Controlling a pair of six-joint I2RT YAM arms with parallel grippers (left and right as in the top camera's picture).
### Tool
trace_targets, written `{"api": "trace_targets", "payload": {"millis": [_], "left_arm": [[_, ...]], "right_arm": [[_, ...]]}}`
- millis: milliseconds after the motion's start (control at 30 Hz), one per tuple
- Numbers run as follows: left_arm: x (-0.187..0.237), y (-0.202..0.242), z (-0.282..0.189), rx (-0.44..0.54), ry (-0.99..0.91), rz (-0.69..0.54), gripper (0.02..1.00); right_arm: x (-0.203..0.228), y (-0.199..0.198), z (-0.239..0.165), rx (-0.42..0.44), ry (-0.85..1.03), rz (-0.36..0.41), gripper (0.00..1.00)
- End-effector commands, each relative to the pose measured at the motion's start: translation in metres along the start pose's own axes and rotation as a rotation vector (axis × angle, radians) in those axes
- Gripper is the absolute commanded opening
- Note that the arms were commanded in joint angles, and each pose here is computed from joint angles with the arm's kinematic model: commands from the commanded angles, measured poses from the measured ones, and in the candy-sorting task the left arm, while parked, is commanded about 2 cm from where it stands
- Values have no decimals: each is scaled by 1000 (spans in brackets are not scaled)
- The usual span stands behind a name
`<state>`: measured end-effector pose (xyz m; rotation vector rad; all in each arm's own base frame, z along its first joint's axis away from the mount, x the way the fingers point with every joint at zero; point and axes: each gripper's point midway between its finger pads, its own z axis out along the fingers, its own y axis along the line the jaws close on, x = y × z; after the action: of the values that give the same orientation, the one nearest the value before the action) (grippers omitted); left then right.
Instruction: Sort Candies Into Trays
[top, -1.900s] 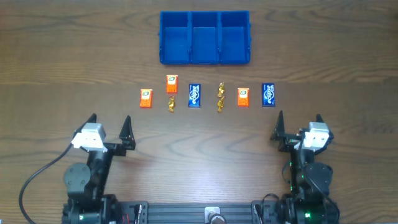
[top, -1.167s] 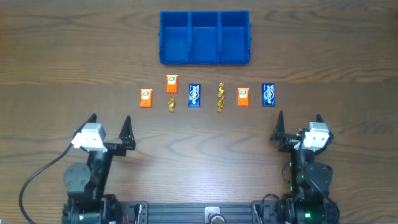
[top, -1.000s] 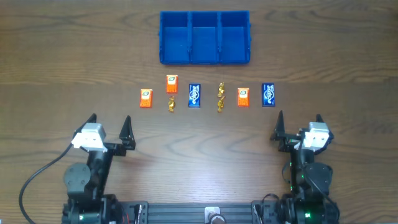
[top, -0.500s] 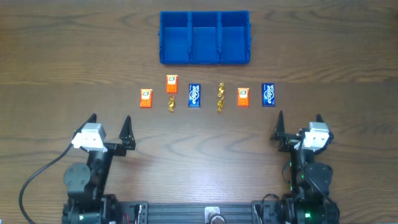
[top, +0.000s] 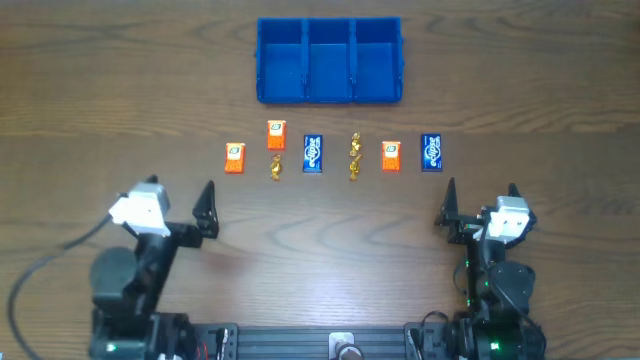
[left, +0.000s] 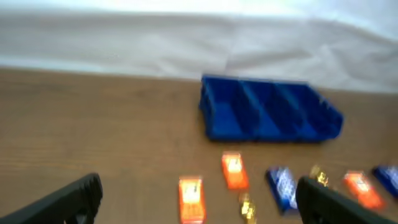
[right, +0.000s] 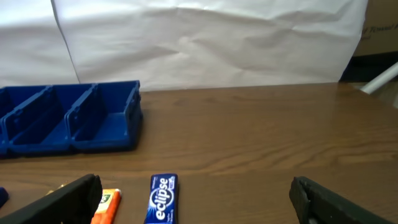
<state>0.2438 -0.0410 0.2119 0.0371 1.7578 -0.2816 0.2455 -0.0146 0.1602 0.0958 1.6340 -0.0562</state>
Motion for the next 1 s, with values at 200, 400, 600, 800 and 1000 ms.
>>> {"api": "trace_targets", "payload": {"millis": [200,400,600,800,1000], "left_arm": [[-43,-13,83,-62,486,2,1000],[59,-3,160,-91,833,-40,1000],[142,7,170,-127,1060,-84,993],[168,5,169,-129,1126,-65,980],[179,9,164,-158,1170,-41,952]], "right_arm": [[0,0,0,-2,-2,3,1000],[0,0,0,-2,-2,3,1000],[0,0,0,-2,-3,3,1000],[0,0,0,-2,-2,3,1000],[0,0,0,-2,-2,3,1000]]}}
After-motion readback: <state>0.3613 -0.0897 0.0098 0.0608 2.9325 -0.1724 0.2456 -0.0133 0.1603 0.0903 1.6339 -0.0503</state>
